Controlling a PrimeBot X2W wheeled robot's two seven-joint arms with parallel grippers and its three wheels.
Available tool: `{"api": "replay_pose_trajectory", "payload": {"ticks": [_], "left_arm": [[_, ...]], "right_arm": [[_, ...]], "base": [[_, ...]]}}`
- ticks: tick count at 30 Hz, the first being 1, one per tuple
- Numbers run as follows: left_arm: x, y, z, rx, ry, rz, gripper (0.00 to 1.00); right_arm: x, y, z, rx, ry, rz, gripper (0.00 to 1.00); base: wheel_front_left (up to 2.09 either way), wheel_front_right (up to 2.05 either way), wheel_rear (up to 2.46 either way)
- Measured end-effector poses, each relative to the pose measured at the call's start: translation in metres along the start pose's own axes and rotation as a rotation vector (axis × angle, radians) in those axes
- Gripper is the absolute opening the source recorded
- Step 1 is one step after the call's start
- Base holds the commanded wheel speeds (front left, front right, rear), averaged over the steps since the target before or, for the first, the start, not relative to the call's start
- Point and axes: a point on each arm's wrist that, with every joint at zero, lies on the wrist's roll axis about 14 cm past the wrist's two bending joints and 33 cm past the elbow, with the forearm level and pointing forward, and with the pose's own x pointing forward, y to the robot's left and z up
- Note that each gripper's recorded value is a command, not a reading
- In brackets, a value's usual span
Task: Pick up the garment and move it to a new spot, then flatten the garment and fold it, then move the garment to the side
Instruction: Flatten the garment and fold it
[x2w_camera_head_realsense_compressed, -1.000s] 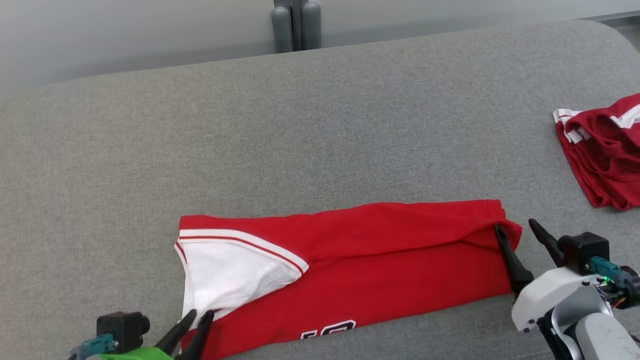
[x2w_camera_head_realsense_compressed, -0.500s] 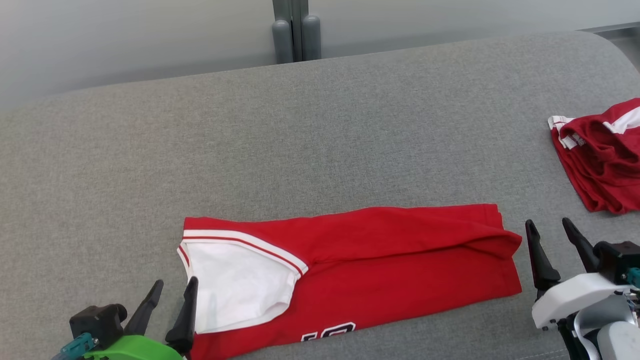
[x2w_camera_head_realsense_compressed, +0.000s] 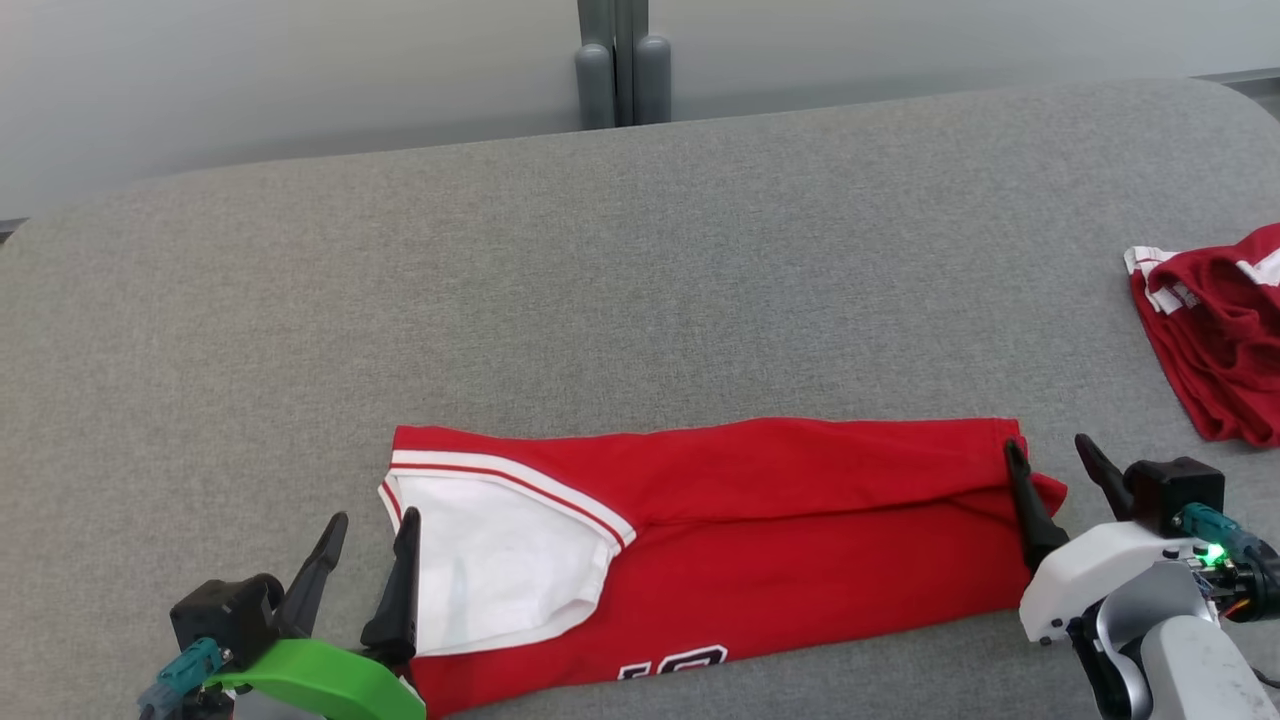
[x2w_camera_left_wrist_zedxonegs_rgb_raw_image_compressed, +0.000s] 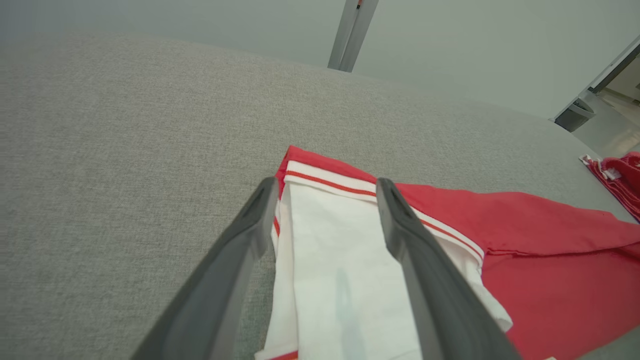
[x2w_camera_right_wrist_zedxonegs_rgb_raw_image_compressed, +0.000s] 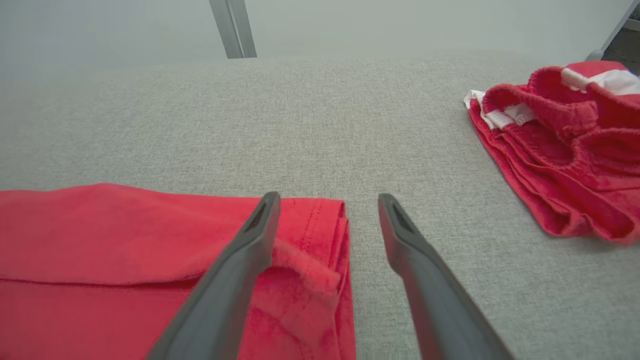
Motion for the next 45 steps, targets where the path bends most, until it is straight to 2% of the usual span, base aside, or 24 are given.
{"api": "replay_pose_trajectory", "payload": {"ticks": [7, 17, 18, 19, 20, 21, 22, 26, 30, 39, 41, 45], "left_arm": [[-0.001, 0.004, -0.001, 0.002, 0.000, 0.014, 1.00], [0.002, 0.000, -0.005, 0.003, 0.007, 0.004, 1.00], [0.002, 0.000, -0.005, 0.003, 0.008, 0.004, 1.00], [0.002, 0.000, -0.005, 0.003, 0.008, 0.004, 1.00], [0.002, 0.000, -0.005, 0.003, 0.008, 0.006, 1.00], [0.001, 0.000, -0.005, 0.004, 0.008, 0.007, 1.00], [0.001, 0.001, -0.005, 0.004, 0.007, 0.008, 1.00], [0.001, 0.000, -0.003, 0.010, 0.001, 0.007, 1.00], [0.000, -0.007, -0.001, 0.007, -0.010, -0.011, 1.00], [-0.004, -0.021, 0.004, 0.028, -0.033, -0.048, 1.00], [-0.005, -0.023, 0.005, 0.035, -0.040, -0.053, 1.00], [-0.006, -0.026, 0.004, 0.042, -0.043, -0.059, 1.00]], "right_arm": [[-0.007, 0.001, -0.040, -0.003, 0.108, -0.008, 1.00], [-0.008, 0.008, -0.070, -0.027, 0.194, 0.005, 1.00], [-0.008, 0.010, -0.072, -0.029, 0.201, 0.010, 0.87], [-0.007, 0.011, -0.073, -0.031, 0.203, 0.014, 0.55], [-0.007, 0.013, -0.074, -0.029, 0.208, 0.019, 0.29], [-0.006, 0.015, -0.076, -0.030, 0.213, 0.023, 0.18], [-0.006, 0.016, -0.076, -0.030, 0.213, 0.026, 0.00], [-0.004, 0.018, -0.074, -0.026, 0.206, 0.031, 0.00], [-0.004, 0.003, -0.064, -0.025, 0.176, -0.005, 0.00], [-0.024, -0.097, -0.013, -0.021, 0.066, -0.240, 0.00], [-0.031, -0.110, -0.006, -0.016, 0.055, -0.276, 0.00], [-0.033, -0.101, 0.000, 0.069, 0.034, -0.275, 0.00]], "base": [[0.00, 0.00, 0.00], [0.00, 0.00, 0.00], [0.00, 0.00, 0.00], [0.00, 0.00, 0.00], [0.00, 0.00, 0.00], [0.00, 0.00, 0.00], [0.00, 0.00, 0.00], [0.00, 0.00, 0.00], [0.00, 0.00, 0.00], [0.00, 0.00, 0.00], [0.00, 0.00, 0.00], [0.00, 0.00, 0.00]]}}
